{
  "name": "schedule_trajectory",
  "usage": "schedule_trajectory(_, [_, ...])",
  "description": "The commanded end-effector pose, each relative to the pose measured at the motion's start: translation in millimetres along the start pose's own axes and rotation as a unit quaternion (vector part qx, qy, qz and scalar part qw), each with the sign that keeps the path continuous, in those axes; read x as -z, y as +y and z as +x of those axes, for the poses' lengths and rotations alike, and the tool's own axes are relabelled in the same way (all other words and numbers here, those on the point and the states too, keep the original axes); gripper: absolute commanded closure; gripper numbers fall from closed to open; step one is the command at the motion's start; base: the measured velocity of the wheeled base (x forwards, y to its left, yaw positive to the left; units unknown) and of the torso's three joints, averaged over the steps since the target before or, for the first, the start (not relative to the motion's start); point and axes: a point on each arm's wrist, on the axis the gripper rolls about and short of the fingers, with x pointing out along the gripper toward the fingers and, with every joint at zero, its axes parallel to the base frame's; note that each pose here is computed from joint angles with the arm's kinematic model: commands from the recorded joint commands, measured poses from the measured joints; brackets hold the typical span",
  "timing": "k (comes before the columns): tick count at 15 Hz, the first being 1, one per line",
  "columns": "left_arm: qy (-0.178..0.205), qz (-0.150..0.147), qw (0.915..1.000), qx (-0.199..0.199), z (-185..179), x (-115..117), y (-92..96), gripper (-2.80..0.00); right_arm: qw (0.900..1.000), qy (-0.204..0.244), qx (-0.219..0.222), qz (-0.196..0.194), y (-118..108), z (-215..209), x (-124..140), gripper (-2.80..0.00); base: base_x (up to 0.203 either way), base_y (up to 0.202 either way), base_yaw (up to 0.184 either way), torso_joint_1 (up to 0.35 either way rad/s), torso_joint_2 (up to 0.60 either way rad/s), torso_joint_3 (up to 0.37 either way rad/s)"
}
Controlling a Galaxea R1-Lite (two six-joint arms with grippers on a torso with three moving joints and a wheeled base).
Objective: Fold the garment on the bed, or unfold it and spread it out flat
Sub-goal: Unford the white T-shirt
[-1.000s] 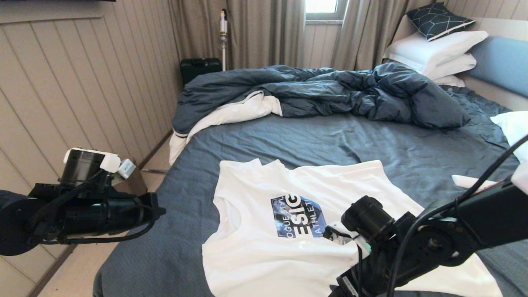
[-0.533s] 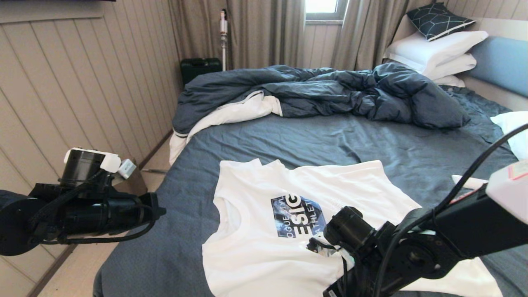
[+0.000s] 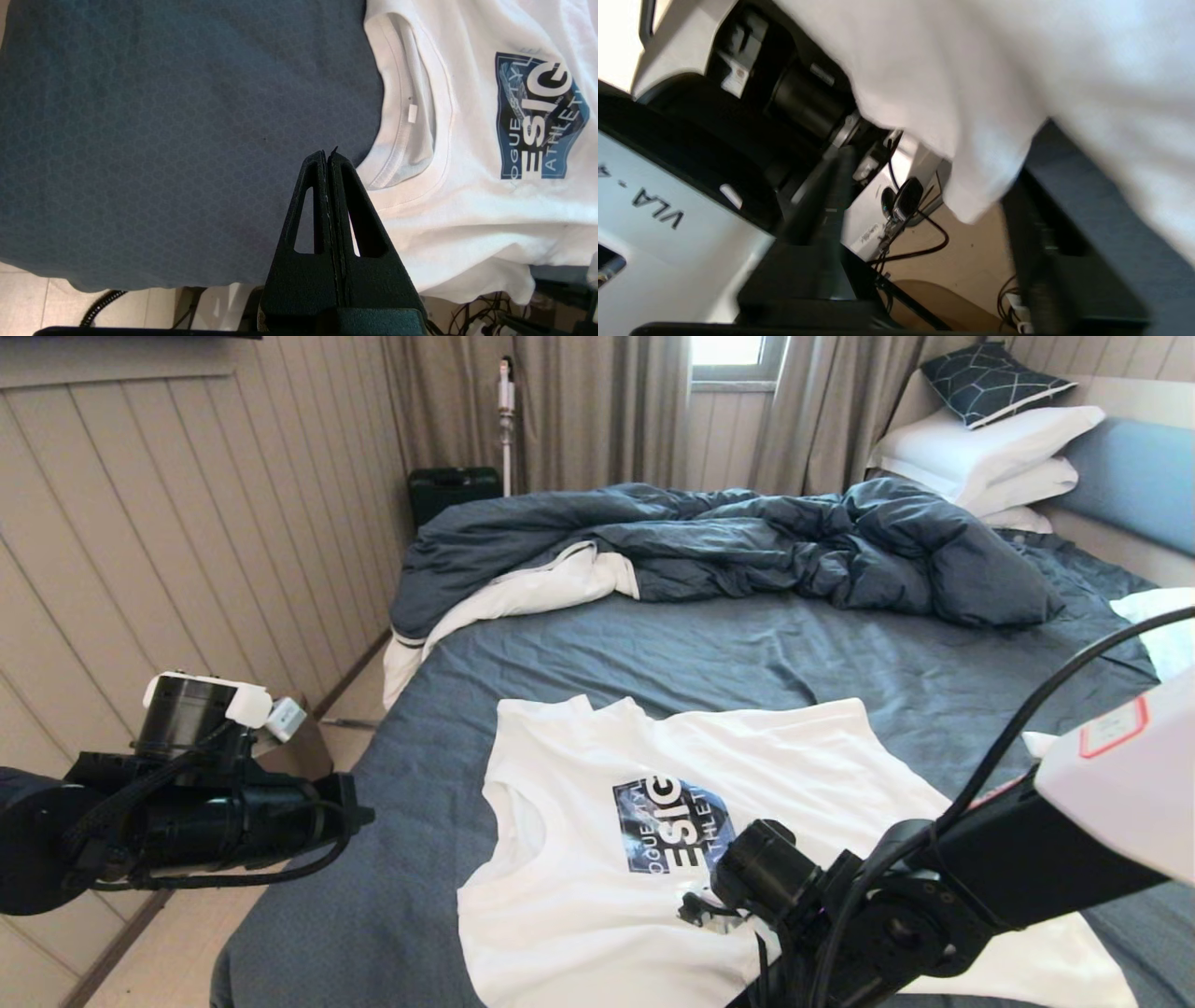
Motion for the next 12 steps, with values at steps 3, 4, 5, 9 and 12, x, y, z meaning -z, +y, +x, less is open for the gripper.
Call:
schedule_trajectory(3, [0.002, -0.001, 1.0, 0.0, 1.1, 0.8, 0.1, 0.0, 1.0, 0.018, -0.002, -0.01, 6.1, 3.3, 9.6, 0.0, 0.0, 0.0, 0.0, 0.0, 0.0, 0.0])
schedule_trajectory(4, [0.003, -0.002, 1.0, 0.0, 1.8, 0.6, 0.5, 0.0, 1.0, 0.022, -0.001, -0.009, 6.0, 2.1, 13.1, 0.0, 0.0, 0.0, 0.0, 0.0, 0.0, 0.0])
schedule_trajectory(5, [0.005, -0.002, 1.0, 0.005, 1.8, 0.6, 0.3, 0.0, 0.999, 0.031, -0.001, -0.014, 8.8, 1.9, 17.4, 0.0, 0.0, 0.0, 0.0, 0.0, 0.0, 0.0])
schedule_trajectory(9, [0.008, -0.003, 0.9999, 0.008, 2.3, 1.1, 0.4, 0.0, 0.998, 0.057, -0.004, -0.033, 19.6, -0.7, 31.1, 0.0, 0.0, 0.0, 0.0, 0.0, 0.0, 0.0])
schedule_trajectory(12, [0.008, -0.003, 0.9999, 0.008, 2.2, 0.9, 0.3, 0.0, 0.997, 0.063, -0.006, -0.05, 26.4, -4.1, 41.4, 0.0, 0.0, 0.0, 0.0, 0.0, 0.0, 0.0])
